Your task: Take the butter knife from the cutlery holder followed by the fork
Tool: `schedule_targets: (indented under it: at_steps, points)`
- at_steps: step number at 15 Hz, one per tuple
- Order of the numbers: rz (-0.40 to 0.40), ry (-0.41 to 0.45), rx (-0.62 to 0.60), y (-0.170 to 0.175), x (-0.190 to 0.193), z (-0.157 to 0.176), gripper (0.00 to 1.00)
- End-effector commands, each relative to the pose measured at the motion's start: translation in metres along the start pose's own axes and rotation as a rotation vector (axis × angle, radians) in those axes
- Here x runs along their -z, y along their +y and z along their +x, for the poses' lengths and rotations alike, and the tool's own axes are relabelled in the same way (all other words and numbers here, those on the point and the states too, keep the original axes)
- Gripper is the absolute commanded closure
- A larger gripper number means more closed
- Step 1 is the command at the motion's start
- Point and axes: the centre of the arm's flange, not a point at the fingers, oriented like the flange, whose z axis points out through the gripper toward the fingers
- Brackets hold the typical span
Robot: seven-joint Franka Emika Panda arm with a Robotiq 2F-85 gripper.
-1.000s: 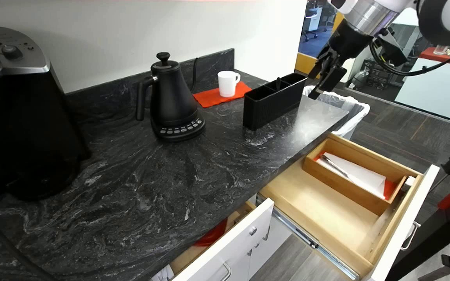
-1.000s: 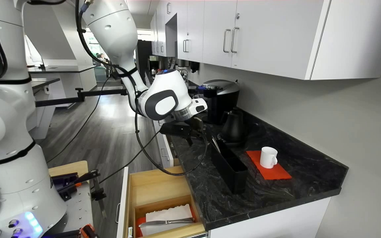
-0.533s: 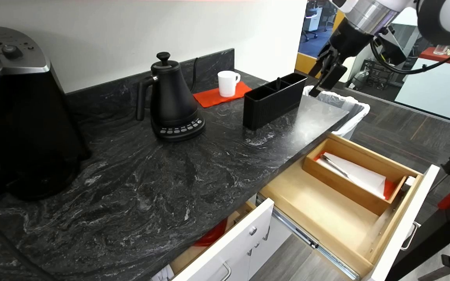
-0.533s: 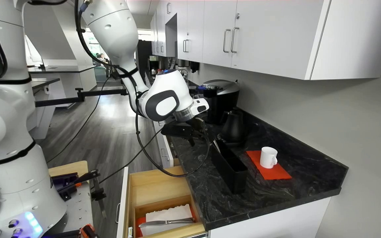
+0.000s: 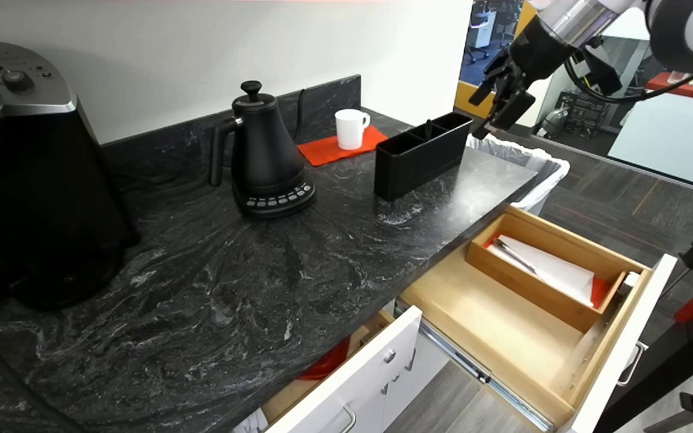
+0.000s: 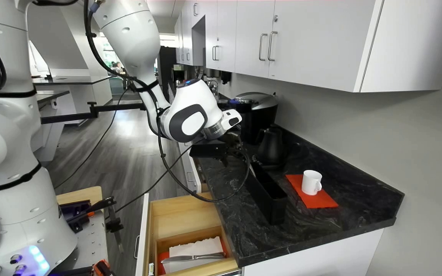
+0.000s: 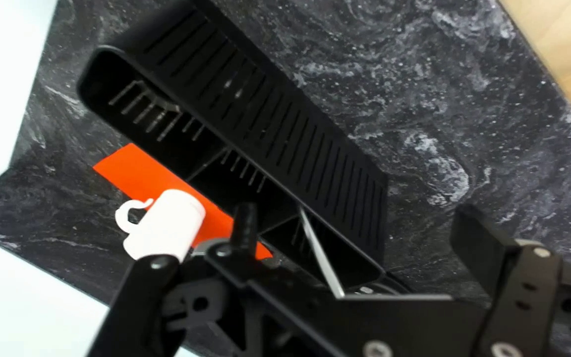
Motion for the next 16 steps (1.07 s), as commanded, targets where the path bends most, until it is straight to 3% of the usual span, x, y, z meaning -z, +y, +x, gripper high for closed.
schedule_targets:
  at_steps: [1, 4, 8, 16]
  points:
    - [0.075, 0.066, 0.097, -0.014, -0.005, 0.002, 0.0]
    - [0.102, 0.108, 0.21, -0.031, -0.027, 0.024, 0.0]
    - [0.108, 0.141, 0.326, -0.028, -0.051, 0.042, 0.0]
    - [0.102, 0.208, 0.436, -0.009, -0.07, 0.069, 0.0]
